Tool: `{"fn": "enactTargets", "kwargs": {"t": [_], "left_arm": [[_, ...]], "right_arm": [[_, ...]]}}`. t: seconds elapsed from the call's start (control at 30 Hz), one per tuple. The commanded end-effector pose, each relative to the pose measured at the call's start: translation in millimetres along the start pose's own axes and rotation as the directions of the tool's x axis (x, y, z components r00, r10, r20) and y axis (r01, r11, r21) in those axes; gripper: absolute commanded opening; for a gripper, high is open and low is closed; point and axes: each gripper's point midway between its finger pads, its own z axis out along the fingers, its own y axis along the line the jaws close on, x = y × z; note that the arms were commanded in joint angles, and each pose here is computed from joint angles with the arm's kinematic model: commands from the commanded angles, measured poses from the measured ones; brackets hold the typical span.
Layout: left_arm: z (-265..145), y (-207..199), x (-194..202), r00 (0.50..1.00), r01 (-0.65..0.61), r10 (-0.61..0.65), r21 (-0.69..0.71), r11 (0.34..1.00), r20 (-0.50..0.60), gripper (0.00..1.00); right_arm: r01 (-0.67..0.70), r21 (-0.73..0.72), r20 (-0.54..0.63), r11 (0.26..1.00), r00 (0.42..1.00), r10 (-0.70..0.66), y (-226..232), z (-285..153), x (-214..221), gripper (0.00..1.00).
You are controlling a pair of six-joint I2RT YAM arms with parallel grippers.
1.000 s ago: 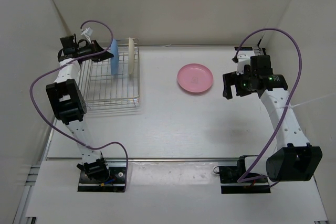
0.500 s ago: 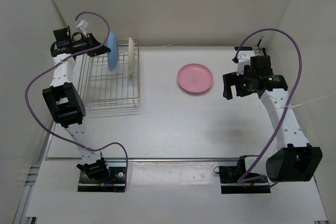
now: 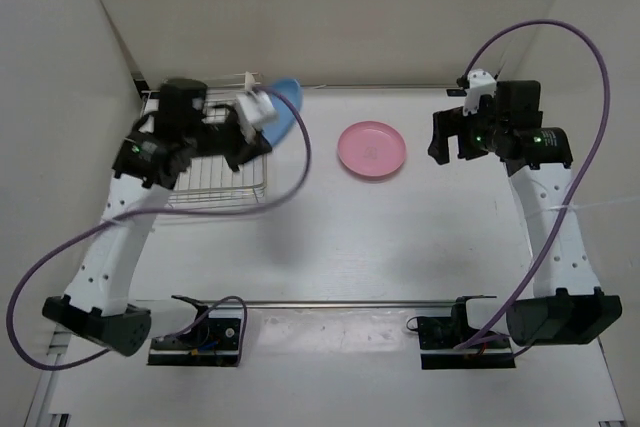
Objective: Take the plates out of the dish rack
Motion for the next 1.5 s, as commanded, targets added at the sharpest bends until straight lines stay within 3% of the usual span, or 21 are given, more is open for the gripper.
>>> {"fn": "enactTargets", "kwargs": {"t": [0.0, 0.07, 0.13, 0.2, 0.23, 0.27, 0.37, 0.4, 0.47, 0.6, 1.03, 1.17, 1.27, 1.3, 1.4, 1.43, 1.47], "left_arm": [[7.5, -25.8, 81.3, 0.898, -0.215, 0.182, -0.038, 0.976, -0.401, 0.11], [19.8, -66.9, 94.4, 0.825, -0.318, 0.318, 0.081, 0.945, -0.468, 0.11], [11.3, -77.2, 105.9, 0.718, -0.430, 0.404, 0.094, 0.898, -0.567, 0.11], [11.0, -98.7, 103.4, 0.601, -0.566, 0.543, 0.167, 0.807, -0.587, 0.11], [14.4, -104.6, 101.0, 0.570, -0.599, 0.574, 0.181, 0.780, -0.588, 0.11], [18.8, -113.7, 96.5, 0.494, -0.660, 0.637, 0.221, 0.718, -0.591, 0.11], [25.6, -125.5, 79.6, 0.387, -0.764, 0.730, 0.248, 0.596, -0.563, 0.11], [30.5, -138.4, 69.8, 0.340, -0.807, 0.791, 0.274, 0.524, -0.509, 0.11], [40.7, -151.5, 58.3, 0.308, -0.841, 0.828, 0.274, 0.467, -0.468, 0.11], [68.2, -191.4, 39.7, 0.286, -0.869, 0.881, 0.287, 0.404, -0.376, 0.11], [105.0, -230.2, 7.4, 0.342, -0.875, 0.899, 0.255, 0.411, -0.274, 0.11], [109.3, -236.9, -7.8, 0.359, -0.882, 0.900, 0.224, 0.414, -0.247, 0.11], [111.0, -241.7, -9.3, 0.357, -0.884, 0.903, 0.226, 0.409, -0.239, 0.11], [111.0, -241.7, -9.3, 0.357, -0.884, 0.903, 0.226, 0.409, -0.239, 0.11], [115.5, -242.0, 0.9, 0.351, -0.883, 0.901, 0.230, 0.410, -0.256, 0.11], [113.9, -241.0, 5.9, 0.345, -0.882, 0.902, 0.239, 0.406, -0.260, 0.11], [115.3, -240.0, 5.9, 0.345, -0.885, 0.900, 0.227, 0.407, -0.267, 0.11]], "right_arm": [[0.020, -0.033, 0.084, 0.999, 0.996, -0.017, 9.3, -24.2, -32.6, 1.00], [0.070, -0.067, 0.107, 0.995, 0.992, -0.062, 17.2, -32.9, -46.8, 1.00], [0.102, -0.115, 0.117, 0.988, 0.989, -0.089, 29.4, -44.0, -53.0, 1.00], [0.138, -0.143, 0.103, 0.980, 0.987, -0.124, 38.7, -48.0, -51.6, 1.00], [0.159, -0.176, 0.097, 0.972, 0.985, -0.144, 47.4, -45.7, -51.7, 1.00], [0.185, -0.183, 0.101, 0.966, 0.981, -0.169, 49.9, -43.7, -54.1, 1.00], [0.246, -0.243, 0.075, 0.938, 0.969, -0.235, 67.8, -39.5, -45.1, 1.00], [0.254, -0.252, 0.076, 0.934, 0.967, -0.242, 71.6, -39.4, -44.9, 1.00], [0.269, -0.276, 0.072, 0.923, 0.963, -0.259, 80.8, -36.1, -43.7, 0.99], [0.285, -0.307, 0.101, 0.908, 0.958, -0.267, 92.7, -36.2, -48.5, 0.97], [0.307, -0.352, 0.110, 0.884, 0.952, -0.287, 106.8, -15.7, -32.9, 0.95], [0.291, -0.340, 0.083, 0.894, 0.956, -0.280, 102.4, -1.3, -23.6, 0.89], [0.287, -0.333, 0.071, 0.898, 0.957, -0.280, 100.1, 4.5, -21.7, 0.68], [0.284, -0.336, 0.064, 0.898, 0.958, -0.279, 100.0, 5.3, -22.4, 0.46], [0.285, -0.343, 0.068, 0.895, 0.958, -0.278, 101.8, 2.5, -23.8, 0.08], [0.278, -0.341, 0.073, 0.898, 0.960, -0.270, 102.3, 0.6, -26.6, 0.00], [0.278, -0.341, 0.073, 0.898, 0.960, -0.270, 102.3, 0.6, -26.6, 0.00]]}}
